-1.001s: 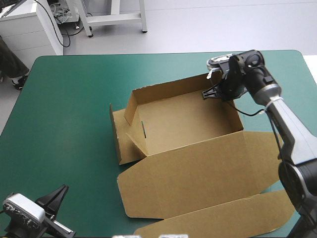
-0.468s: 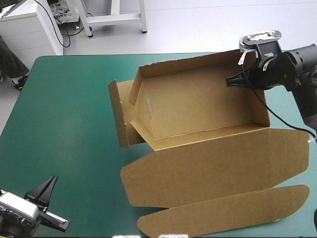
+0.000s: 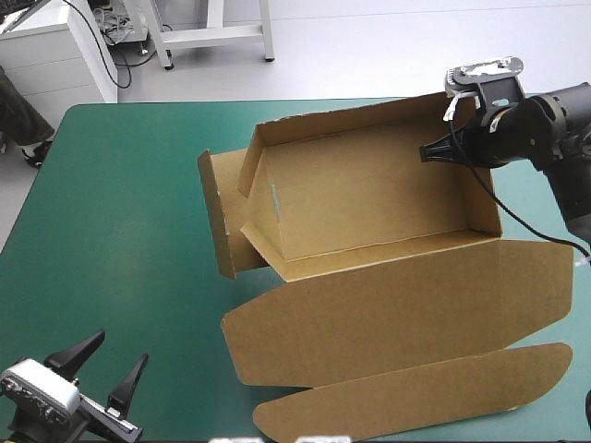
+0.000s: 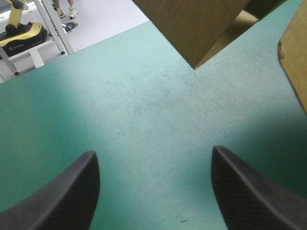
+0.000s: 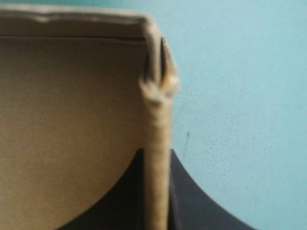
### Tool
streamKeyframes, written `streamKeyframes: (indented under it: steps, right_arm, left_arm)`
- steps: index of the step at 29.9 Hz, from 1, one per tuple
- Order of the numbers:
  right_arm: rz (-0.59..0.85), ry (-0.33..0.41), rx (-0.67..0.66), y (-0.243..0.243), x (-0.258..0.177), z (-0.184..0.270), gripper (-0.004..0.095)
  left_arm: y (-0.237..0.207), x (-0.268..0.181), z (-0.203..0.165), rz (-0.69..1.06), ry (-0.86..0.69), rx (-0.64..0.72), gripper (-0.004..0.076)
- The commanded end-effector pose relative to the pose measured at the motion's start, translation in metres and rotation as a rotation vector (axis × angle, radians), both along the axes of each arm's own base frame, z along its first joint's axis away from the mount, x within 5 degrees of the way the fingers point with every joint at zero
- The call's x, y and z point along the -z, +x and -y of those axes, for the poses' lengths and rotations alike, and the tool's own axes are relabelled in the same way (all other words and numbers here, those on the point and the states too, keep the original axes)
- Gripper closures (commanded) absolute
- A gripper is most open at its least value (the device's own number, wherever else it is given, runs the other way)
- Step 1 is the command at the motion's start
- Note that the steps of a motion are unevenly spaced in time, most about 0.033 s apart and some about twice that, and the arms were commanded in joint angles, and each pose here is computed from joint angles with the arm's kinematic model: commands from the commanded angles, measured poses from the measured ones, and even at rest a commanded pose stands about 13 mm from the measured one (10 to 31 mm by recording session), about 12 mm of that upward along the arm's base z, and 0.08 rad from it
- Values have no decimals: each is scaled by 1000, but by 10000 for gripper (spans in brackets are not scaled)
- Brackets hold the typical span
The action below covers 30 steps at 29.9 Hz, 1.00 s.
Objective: Fold the box
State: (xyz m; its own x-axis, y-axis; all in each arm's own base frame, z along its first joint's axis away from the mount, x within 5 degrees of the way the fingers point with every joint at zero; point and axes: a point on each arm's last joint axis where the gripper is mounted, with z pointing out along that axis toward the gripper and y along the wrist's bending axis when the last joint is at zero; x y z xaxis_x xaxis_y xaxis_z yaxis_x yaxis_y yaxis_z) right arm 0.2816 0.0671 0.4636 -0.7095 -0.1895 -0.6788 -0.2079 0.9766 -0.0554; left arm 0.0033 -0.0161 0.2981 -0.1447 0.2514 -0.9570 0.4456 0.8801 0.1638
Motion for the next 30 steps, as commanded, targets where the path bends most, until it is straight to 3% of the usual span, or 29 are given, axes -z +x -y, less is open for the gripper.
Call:
streamKeyframes:
  steps: [1,5,12,18,25,30]
  right_arm:
    - [58,21,3,-15,-19,6,928]
    - [59,18,0,-15,-19,6,928]
    - [60,10,-11,-15,-19,6,928]
    - [60,10,-11,-15,-19,6,928]
    - [59,12,-12,-15,-19,5,928]
    - [59,12,-12,-15,-19,5,928]
  left_arm:
    - [1,-12,5,20,-113,35,230]
    - [2,-13,3,69,-39,25,258]
    - [26,-44,4,-4,-113,-58,258]
    - [87,-71,12,-172,-73,-167,258]
    - [169,-72,27,-363,89,-219,258]
    - [216,-67,26,-436,122,-271,258]
